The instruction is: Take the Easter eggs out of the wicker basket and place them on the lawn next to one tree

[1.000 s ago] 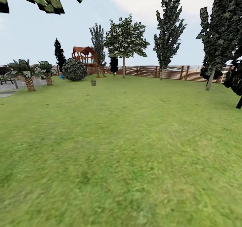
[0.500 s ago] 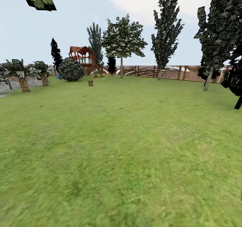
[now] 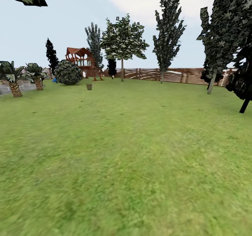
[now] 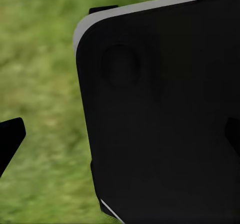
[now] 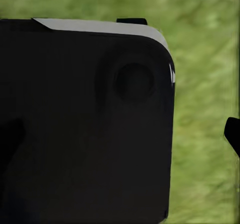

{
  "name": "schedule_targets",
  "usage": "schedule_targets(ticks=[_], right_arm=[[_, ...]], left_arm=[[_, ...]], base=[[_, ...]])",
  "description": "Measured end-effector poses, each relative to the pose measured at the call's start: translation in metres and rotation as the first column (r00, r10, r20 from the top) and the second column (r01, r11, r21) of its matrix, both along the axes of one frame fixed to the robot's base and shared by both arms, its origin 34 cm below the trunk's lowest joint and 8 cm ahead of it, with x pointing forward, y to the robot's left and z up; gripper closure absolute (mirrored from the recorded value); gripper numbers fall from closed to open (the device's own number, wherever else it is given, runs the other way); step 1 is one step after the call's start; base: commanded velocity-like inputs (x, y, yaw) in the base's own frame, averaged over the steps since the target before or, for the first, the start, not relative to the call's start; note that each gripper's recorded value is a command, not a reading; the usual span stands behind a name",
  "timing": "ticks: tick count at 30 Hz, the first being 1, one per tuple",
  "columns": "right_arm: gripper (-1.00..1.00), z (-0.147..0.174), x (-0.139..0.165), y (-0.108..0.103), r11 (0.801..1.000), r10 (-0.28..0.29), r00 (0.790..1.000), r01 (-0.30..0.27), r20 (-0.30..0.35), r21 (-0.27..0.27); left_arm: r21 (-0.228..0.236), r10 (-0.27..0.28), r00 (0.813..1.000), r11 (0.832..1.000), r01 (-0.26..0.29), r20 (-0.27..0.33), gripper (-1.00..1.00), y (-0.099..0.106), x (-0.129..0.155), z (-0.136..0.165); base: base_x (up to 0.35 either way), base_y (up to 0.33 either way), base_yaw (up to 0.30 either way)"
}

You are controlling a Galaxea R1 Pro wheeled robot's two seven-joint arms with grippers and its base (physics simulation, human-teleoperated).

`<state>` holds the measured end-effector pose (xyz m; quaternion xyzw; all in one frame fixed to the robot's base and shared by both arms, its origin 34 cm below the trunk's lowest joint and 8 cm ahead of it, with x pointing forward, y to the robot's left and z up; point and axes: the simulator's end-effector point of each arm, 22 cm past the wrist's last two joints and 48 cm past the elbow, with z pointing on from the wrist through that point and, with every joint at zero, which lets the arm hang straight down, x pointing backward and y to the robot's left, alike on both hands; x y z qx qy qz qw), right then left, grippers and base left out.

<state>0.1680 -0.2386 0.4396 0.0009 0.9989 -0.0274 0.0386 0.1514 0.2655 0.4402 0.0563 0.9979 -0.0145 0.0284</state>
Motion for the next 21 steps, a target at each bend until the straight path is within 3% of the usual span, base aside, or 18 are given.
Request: schedule_targets(ticks=[10, 21], right_arm=[[-1.00, 0.0003, 0.0026, -0.0010, 1.000, -0.006, 1.000, 0.006, 0.013, -0.003], [-1.00, 0.0002, 0.0018, -0.0029, 1.000, -0.011, 1.000, 0.011, 0.012, -0.008]], left_arm=[[0.002, 0.000, 1.000, 1.000, 0.000, 0.001, -1.00, 0.0012, 0.0006, 0.0001], [0.002, 0.000, 1.000, 1.000, 0.000, 0.001, -1.00, 0.0012, 0.0006, 0.0001]], base=[[0.328, 0.000, 0.149], [0.328, 0.000, 0.243]])
